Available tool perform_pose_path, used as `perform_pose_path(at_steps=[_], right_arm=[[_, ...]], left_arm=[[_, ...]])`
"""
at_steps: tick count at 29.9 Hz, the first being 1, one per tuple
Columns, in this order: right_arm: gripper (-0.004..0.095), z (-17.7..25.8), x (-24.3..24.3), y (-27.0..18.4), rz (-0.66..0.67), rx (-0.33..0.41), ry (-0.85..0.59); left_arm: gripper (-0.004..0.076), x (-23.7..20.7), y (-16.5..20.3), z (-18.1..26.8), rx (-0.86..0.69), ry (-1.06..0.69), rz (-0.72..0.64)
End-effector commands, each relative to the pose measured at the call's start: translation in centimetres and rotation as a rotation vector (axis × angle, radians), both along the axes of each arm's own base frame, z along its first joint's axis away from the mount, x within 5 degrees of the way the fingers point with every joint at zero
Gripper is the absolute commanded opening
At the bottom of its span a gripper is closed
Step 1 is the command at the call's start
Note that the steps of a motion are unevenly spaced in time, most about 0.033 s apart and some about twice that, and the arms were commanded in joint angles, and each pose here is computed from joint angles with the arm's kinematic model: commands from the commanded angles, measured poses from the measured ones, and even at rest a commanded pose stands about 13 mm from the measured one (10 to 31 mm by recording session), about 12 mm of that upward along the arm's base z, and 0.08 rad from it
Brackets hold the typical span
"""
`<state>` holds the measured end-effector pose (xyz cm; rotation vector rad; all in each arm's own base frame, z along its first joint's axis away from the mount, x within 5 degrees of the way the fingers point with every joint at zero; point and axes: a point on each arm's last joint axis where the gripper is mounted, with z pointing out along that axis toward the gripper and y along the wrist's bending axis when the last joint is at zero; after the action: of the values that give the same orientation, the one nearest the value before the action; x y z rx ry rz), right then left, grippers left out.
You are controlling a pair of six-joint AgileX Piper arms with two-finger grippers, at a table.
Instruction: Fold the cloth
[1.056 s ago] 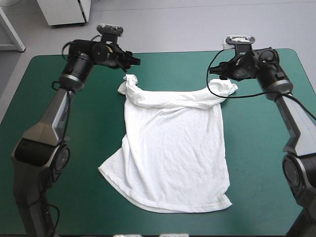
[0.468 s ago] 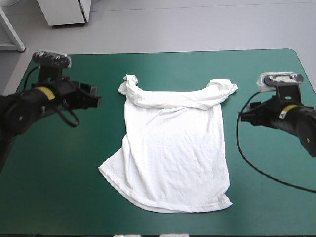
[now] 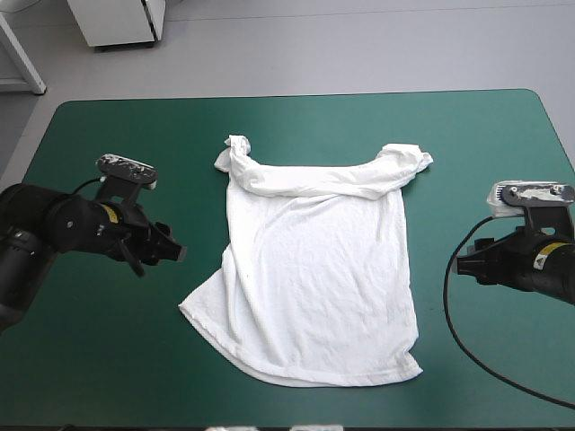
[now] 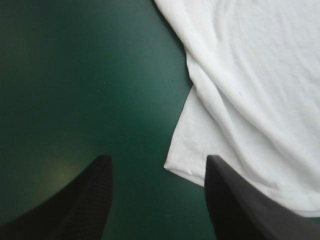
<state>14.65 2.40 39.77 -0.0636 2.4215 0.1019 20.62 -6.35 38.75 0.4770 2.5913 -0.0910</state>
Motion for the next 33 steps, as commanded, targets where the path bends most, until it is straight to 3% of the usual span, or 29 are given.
perform_pose_path(at_steps=[1,11,18,26,28,33], right_arm=[[0.054,0.4,0.0,-0.1,-0.008,0.005,-0.034],[0.054,0.2,0.1,-0.1,-0.01,0.007,-0.034],[0.054,0.2,0.1,-0.1,-0.013,0.01,-0.034],[0.0539,0.1,0.1,-0.2,-0.025,0.009,-0.033],[0.054,0.1,0.1,-0.2,-0.031,0.015,-0.033],[0.054,-0.5,0.4,-0.1,-0.033,0.009,0.03]], left_arm=[[0.04,1.1,-0.6,-1.2,0.011,0.076,-0.011],[0.04,3.1,-1.3,-10.6,0.029,0.22,0.014],[0.04,5.0,-2.3,-14.5,0.034,0.353,0.009],[0.0391,4.0,-2.6,-17.5,0.039,0.426,-0.01],[0.0336,3.7,-2.5,-18.3,0.038,0.435,-0.01],[-0.0009,3.1,-2.5,-19.1,0.029,0.449,-0.027]])
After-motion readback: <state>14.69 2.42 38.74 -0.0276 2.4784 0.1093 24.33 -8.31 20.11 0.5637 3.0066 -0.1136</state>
